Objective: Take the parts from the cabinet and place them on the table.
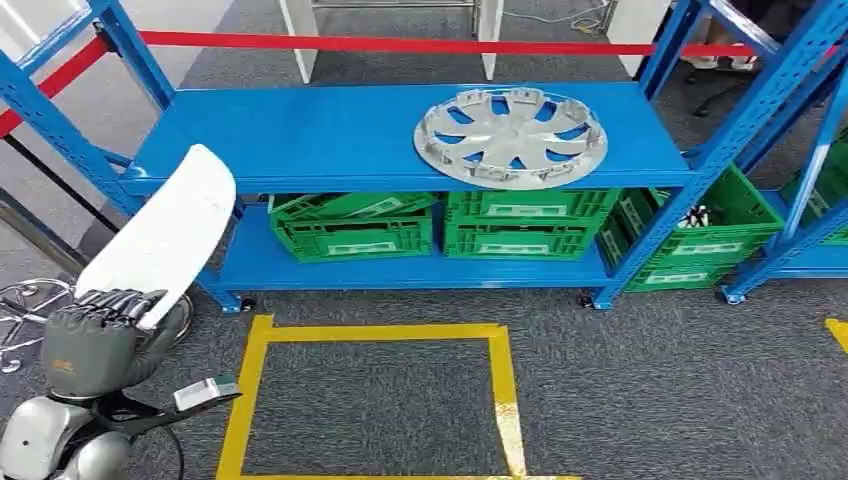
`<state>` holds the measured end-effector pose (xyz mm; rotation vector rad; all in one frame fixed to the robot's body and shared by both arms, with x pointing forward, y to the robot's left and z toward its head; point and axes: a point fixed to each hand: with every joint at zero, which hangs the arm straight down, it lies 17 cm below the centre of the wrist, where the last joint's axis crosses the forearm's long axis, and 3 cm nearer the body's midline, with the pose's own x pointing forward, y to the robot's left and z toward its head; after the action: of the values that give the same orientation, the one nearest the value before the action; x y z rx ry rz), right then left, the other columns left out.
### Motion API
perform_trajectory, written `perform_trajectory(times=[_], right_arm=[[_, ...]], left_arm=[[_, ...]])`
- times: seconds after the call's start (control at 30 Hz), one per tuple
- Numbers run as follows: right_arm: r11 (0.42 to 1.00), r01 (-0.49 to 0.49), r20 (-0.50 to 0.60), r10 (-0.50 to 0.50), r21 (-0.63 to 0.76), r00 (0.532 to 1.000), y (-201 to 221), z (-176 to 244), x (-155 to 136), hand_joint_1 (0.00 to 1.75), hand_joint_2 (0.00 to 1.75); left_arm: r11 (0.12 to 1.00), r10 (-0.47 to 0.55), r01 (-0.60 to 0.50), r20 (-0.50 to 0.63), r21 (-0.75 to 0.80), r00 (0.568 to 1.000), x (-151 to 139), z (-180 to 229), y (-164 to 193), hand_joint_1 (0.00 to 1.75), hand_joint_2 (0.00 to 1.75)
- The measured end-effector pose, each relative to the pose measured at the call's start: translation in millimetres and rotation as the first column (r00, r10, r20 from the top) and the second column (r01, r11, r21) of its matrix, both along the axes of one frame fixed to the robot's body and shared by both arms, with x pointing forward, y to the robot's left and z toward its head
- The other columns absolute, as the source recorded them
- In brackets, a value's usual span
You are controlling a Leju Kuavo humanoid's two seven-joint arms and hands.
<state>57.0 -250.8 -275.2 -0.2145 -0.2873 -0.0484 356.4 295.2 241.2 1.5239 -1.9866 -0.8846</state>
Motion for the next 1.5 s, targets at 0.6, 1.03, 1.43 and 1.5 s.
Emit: perform_trajectory(times=[0.6,1.03,1.43,1.5], right_arm=[[0.994,0.113,-0.051,-0.113,-0.008,0.992,10,-1,-27,0.0,0.0],[0.992,0.125,-0.05,-0.125,-0.015,0.991,6,-1,-26,0.0,0.0],[0.994,0.111,-0.035,-0.112,-0.012,0.993,7,0,-23,0.0,0.0],[0.994,0.109,-0.031,-0.11,-0.012,0.993,7,0,-22,0.0,0.0]], left_arm=[[0.999,-0.009,0.01,0.027,-0.033,1.0,11,13,6,1.75,1.75],[0.998,0.002,-0.002,0.008,-0.059,1.0,14,7,12,1.75,1.75],[0.996,-0.004,0.002,-0.02,-0.086,1.0,8,-3,17,1.75,1.75],[0.996,-0.004,0.003,-0.021,-0.089,1.0,8,-3,17,1.75,1.75]])
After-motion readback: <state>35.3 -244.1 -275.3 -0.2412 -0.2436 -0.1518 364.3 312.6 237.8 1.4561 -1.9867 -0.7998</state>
